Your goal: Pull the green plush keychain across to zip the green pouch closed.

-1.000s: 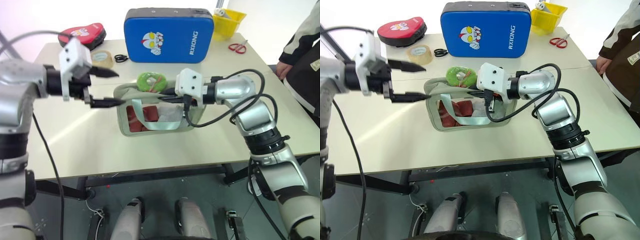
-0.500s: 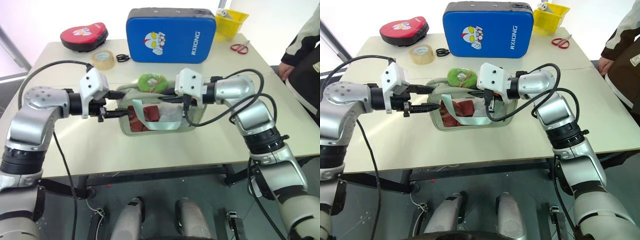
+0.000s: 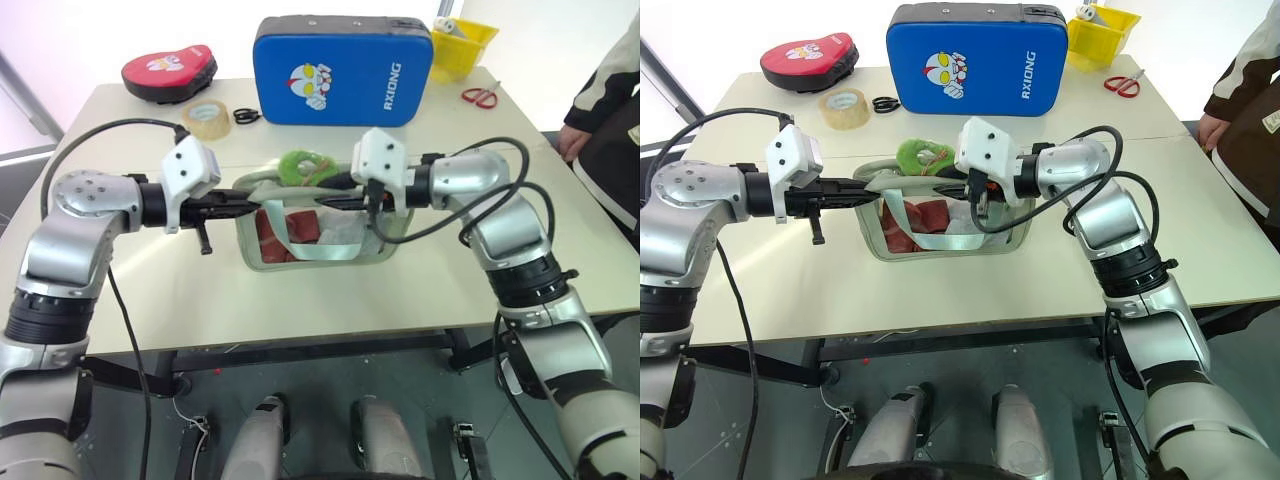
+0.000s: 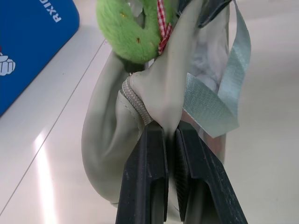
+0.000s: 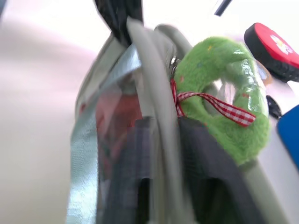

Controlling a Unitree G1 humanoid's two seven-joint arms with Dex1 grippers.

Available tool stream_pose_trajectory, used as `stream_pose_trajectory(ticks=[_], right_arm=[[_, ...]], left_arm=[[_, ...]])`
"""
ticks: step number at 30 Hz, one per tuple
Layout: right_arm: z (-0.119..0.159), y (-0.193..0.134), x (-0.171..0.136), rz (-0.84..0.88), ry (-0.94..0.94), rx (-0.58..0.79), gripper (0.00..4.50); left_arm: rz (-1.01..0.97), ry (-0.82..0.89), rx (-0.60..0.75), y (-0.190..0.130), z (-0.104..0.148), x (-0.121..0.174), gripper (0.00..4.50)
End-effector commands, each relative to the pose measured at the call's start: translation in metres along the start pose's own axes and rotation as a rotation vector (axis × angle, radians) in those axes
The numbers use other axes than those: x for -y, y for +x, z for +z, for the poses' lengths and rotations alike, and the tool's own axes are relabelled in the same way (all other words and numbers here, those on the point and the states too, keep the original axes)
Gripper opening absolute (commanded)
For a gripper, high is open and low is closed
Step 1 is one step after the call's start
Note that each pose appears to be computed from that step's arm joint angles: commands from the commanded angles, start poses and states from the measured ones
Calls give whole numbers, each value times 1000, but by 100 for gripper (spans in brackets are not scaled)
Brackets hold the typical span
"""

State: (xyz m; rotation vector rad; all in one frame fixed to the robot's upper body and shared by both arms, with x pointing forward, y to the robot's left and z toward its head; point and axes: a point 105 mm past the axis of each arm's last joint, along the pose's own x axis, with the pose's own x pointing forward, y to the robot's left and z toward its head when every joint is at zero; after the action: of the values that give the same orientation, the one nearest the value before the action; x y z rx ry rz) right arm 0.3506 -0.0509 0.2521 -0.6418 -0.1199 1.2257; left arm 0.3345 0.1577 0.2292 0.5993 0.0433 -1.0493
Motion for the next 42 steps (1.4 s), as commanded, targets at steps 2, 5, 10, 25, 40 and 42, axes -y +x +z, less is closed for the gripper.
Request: stream_pose_trajectory(ticks=[2,5,10,25,40,42], right_arm=[[42,-17,23,-46,40,122,344],[50,-19,35,-65,90,153,447],[39,-4,42,-80,95,124,447],[17,18,39,-45,107,82,217],[-5,-53,70,-247,119,-16,5],[-11,-69,73,-287,131,-43,5]], left_arm=[[12,32,0,-3,4,-3,0],[16,46,-8,-2,3,-3,0],[23,56,-1,-2,4,-5,0],[21,61,6,-1,6,-4,0],[30,54,-11,0,0,-3,0],[35,50,-16,0,-2,-2,0]])
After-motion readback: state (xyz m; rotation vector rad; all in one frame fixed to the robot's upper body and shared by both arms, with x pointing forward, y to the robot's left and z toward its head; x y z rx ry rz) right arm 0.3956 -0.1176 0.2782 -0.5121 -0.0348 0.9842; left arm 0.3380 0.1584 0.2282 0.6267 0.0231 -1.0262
